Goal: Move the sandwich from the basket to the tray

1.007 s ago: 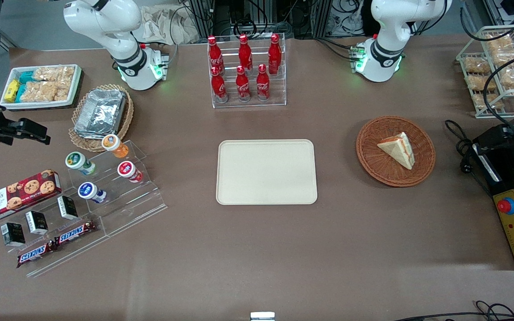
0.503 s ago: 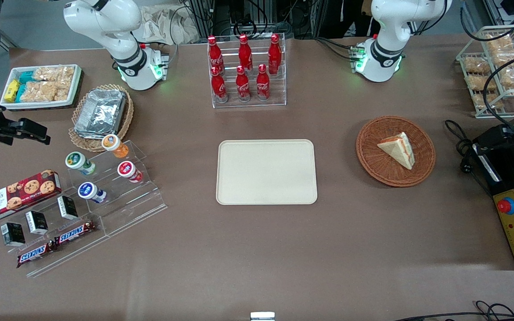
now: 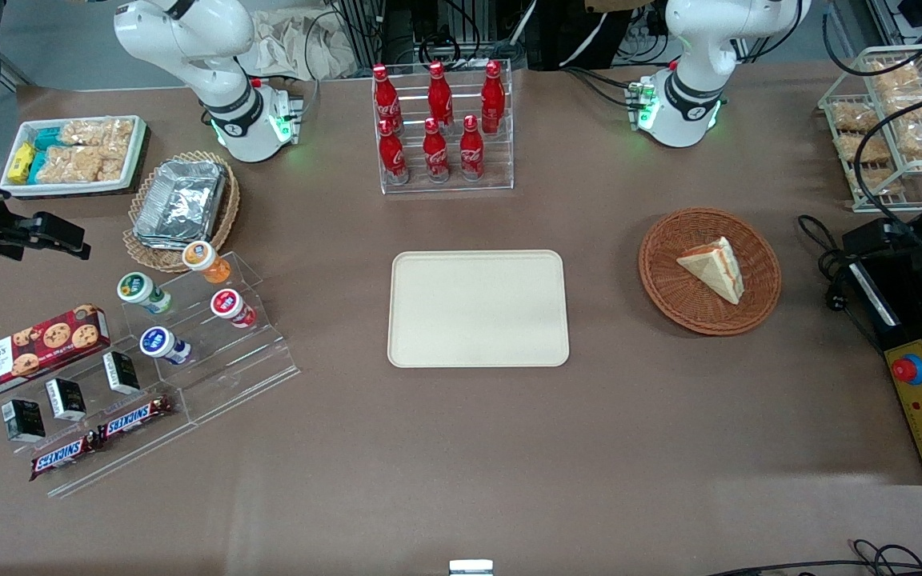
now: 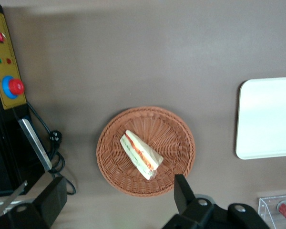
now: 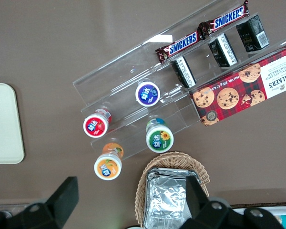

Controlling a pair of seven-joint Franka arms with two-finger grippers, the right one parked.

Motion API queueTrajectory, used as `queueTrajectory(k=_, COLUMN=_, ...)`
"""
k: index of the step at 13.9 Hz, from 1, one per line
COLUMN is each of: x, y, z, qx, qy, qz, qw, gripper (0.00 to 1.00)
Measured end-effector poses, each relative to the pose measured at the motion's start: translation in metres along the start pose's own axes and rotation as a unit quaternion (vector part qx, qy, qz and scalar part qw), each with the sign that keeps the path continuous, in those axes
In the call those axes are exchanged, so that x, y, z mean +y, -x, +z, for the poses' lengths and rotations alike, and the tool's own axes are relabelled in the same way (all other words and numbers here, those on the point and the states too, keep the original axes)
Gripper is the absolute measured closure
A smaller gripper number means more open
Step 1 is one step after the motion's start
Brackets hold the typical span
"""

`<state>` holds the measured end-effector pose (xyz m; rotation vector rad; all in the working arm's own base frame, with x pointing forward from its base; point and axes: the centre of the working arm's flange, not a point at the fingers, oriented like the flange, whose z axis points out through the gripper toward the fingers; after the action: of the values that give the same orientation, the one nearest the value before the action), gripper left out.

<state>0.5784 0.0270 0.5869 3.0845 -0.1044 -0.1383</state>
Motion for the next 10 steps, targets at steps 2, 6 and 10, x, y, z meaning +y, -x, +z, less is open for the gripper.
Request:
queueTrajectory(k=2, x=0.001, y=0.015, z=0.016, qx=-0.007, qy=0.004, qz=-0.003, qw=1.0, gripper=0.0)
queueTrajectory(k=6, x=0.002, y=0.053, z=0.073, qx=-0.001, qy=0.009, qz=-0.045, qw=0.9989, gripper=0.0)
queueTrajectory(k=10, x=0.002, y=0.073, z=0.133, qx=-0.034, qy=0.022, qz=-0.093, qw=0.9948, gripper=0.0)
